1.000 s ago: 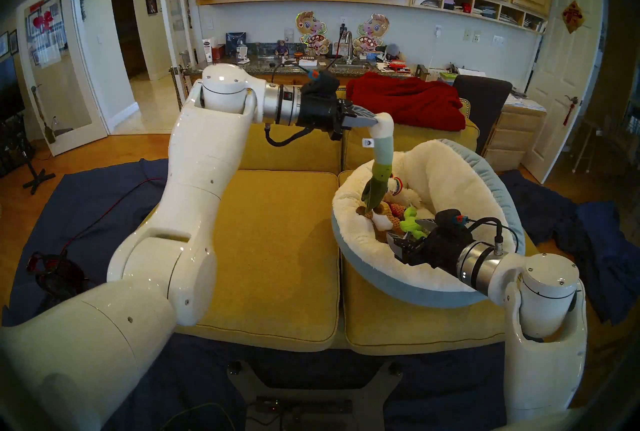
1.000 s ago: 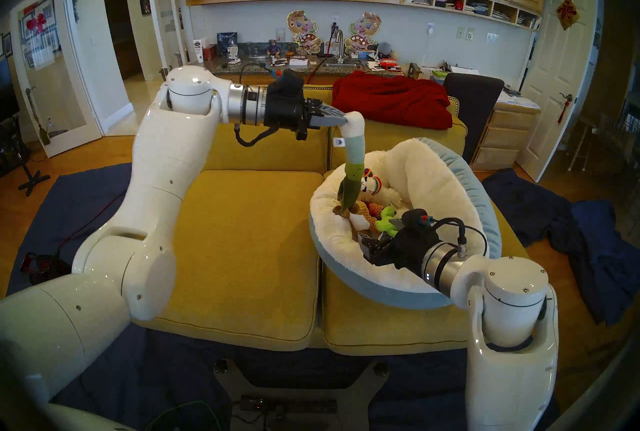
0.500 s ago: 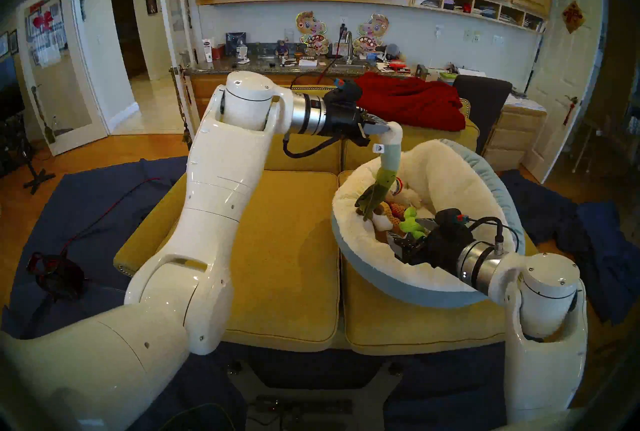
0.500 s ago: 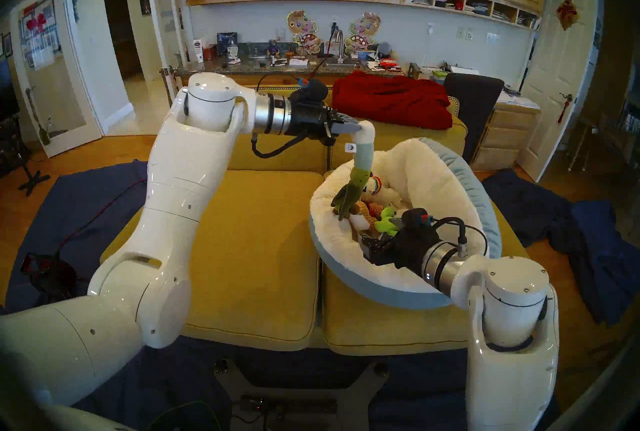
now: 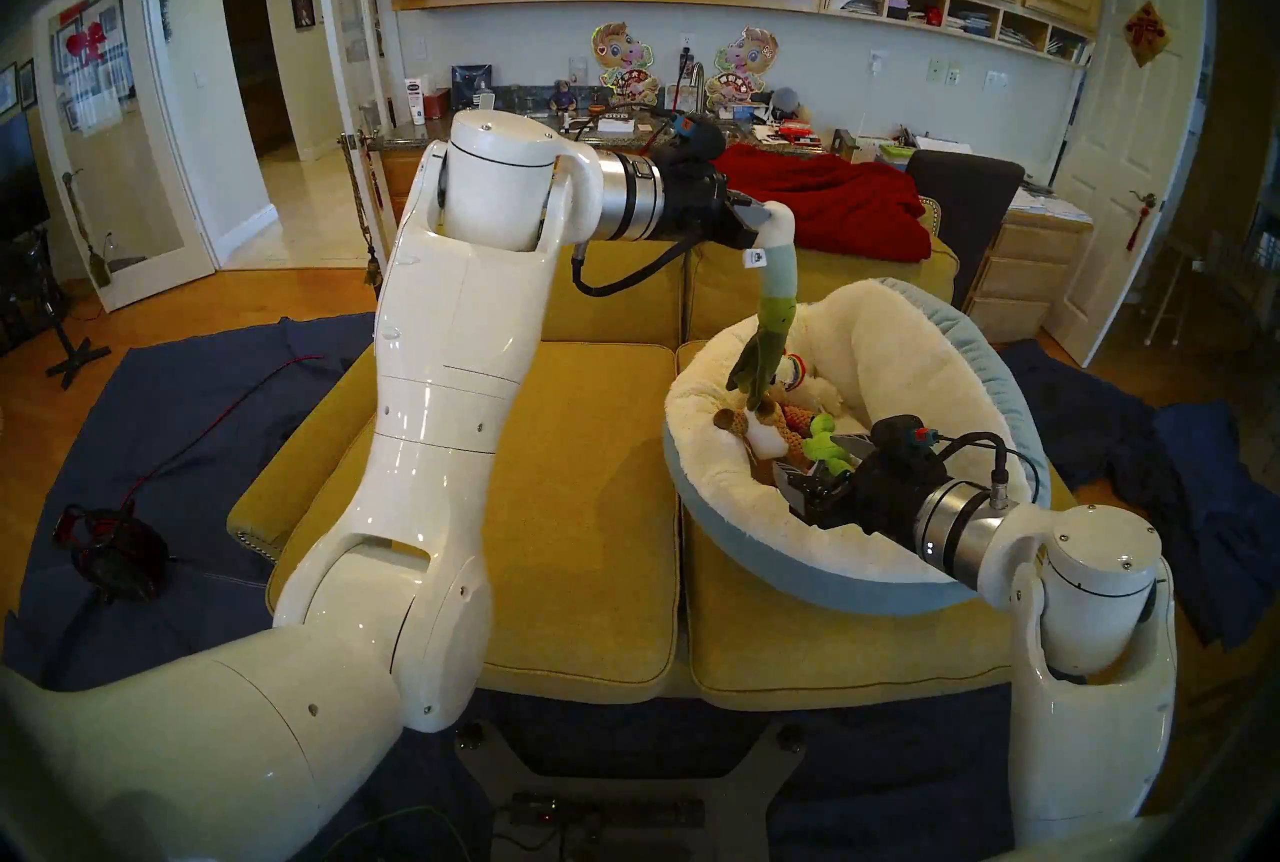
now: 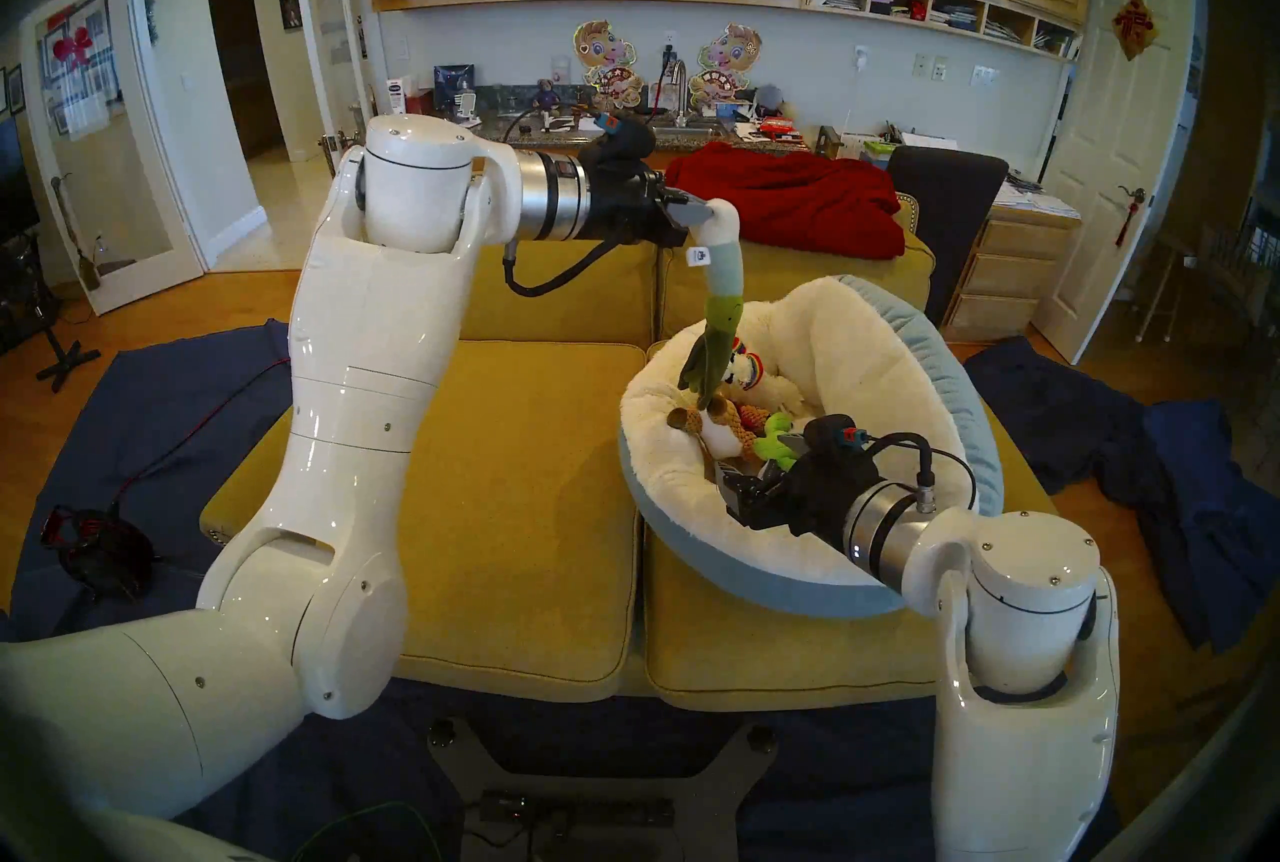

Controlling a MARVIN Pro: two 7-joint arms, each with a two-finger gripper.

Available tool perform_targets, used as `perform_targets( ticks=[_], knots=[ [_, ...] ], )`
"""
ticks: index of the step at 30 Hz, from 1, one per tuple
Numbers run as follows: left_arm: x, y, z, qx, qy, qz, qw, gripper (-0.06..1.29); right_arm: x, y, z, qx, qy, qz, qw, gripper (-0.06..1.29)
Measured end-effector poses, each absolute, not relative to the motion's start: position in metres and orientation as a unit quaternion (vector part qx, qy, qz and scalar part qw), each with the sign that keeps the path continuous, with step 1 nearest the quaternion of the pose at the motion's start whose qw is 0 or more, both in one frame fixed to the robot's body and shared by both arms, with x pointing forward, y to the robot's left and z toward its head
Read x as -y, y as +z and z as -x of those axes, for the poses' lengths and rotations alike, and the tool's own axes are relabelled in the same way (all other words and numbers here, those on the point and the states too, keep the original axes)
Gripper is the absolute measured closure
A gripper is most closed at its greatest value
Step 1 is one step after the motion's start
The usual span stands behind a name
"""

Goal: Put toys into dog bed

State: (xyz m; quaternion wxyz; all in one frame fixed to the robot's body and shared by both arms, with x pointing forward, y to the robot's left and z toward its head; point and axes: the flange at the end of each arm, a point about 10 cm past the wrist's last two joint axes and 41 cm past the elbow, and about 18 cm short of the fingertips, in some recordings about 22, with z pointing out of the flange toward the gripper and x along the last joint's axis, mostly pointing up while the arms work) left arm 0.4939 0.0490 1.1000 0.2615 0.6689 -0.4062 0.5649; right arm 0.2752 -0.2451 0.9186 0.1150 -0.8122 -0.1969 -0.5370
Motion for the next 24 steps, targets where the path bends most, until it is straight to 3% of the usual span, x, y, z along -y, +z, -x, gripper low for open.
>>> perform_targets(
  ticks=[24],
  knots=[
    [-0.021, 1.054, -0.519, 0.431, 0.499, -0.681, 0.32, 1.25, 0.245, 0.92, -0.275, 0.197, -0.538, 0.811, 0.115, -0.03]
  ],
)
